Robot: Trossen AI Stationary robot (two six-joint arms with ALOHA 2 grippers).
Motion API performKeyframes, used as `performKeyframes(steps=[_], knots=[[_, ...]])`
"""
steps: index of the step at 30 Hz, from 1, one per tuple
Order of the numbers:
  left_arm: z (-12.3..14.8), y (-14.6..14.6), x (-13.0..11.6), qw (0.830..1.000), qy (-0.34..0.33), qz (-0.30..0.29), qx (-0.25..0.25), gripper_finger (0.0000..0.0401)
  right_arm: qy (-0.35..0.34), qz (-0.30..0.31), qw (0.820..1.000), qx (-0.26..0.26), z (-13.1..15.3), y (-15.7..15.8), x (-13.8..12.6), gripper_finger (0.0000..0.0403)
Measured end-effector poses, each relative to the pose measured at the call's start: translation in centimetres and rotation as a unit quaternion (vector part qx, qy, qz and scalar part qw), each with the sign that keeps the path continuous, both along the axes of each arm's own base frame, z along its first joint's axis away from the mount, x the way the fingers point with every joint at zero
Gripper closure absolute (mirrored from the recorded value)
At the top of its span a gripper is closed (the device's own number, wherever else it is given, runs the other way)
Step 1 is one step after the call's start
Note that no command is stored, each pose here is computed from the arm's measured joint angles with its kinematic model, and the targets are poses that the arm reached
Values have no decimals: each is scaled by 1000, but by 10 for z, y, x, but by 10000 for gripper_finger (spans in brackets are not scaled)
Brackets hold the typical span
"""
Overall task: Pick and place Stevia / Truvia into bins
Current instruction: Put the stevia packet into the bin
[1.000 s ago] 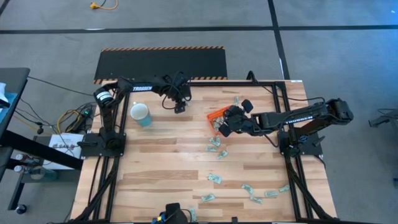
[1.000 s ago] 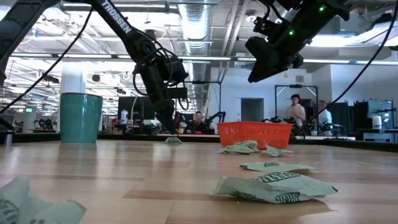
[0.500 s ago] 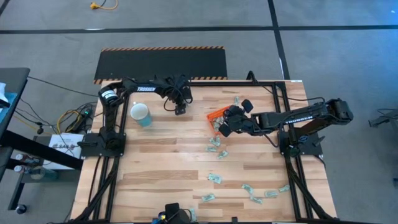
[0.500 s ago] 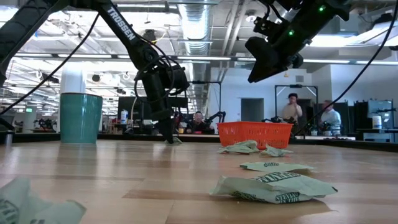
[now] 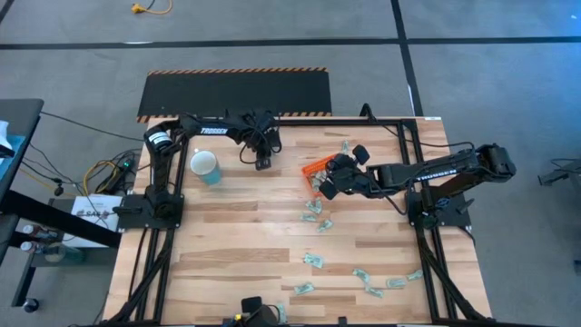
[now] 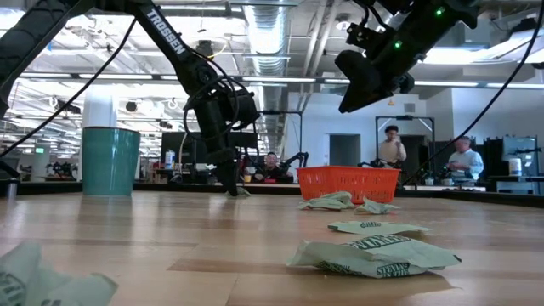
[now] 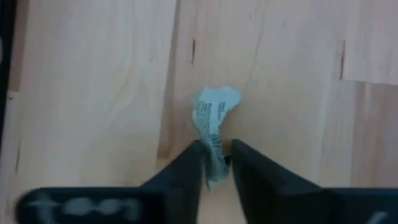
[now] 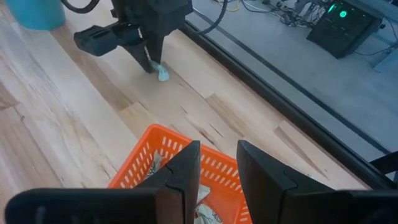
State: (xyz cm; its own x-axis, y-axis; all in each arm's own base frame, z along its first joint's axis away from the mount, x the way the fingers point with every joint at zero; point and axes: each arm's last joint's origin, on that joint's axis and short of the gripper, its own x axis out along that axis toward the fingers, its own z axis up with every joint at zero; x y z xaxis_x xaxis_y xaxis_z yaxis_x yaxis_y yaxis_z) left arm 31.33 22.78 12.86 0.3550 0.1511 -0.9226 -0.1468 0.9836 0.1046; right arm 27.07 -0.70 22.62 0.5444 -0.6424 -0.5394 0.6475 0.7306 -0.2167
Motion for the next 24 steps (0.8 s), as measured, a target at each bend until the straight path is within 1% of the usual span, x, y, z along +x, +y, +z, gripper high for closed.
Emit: performKeyframes(steps=[3, 4, 6, 10, 12, 14, 16, 19, 22, 24], knots=[[0, 1, 0, 1000, -1, 10, 2, 385, 0, 0, 1000, 0, 0, 0, 0, 303], [0, 1, 0, 1000, -2, 15, 1, 392, 0, 0, 1000, 0, 0, 0, 0, 303], [3, 1, 0, 1000, -5, 22, -3, 391, 0, 0, 1000, 0, 0, 0, 0, 303], [13, 1, 3, 999, -8, 41, -29, 385, 0, 0, 1000, 0, 0, 0, 0, 303], [26, 0, 7, 998, -24, 46, -45, 390, 0, 0, 1000, 0, 0, 0, 0, 303], [45, -2, 15, 996, -62, 42, -50, 396, 1, 0, 1000, 0, 0, 0, 0, 303], [56, -9, 23, 993, -94, 29, -70, 396, 8, -1, 1000, -1, -1, 0, -1, 303], [66, -23, 35, 986, -137, -8, -93, 393, 26, -8, 1000, 4, -4, 0, -5, 303], [80, -38, 49, 974, -197, -55, -99, 393, 39, -18, 999, 12, -7, 0, -8, 303], [83, -50, 58, 965, -221, -83, -113, 396, 48, -22, 998, 14, -8, -1, -10, 303]])
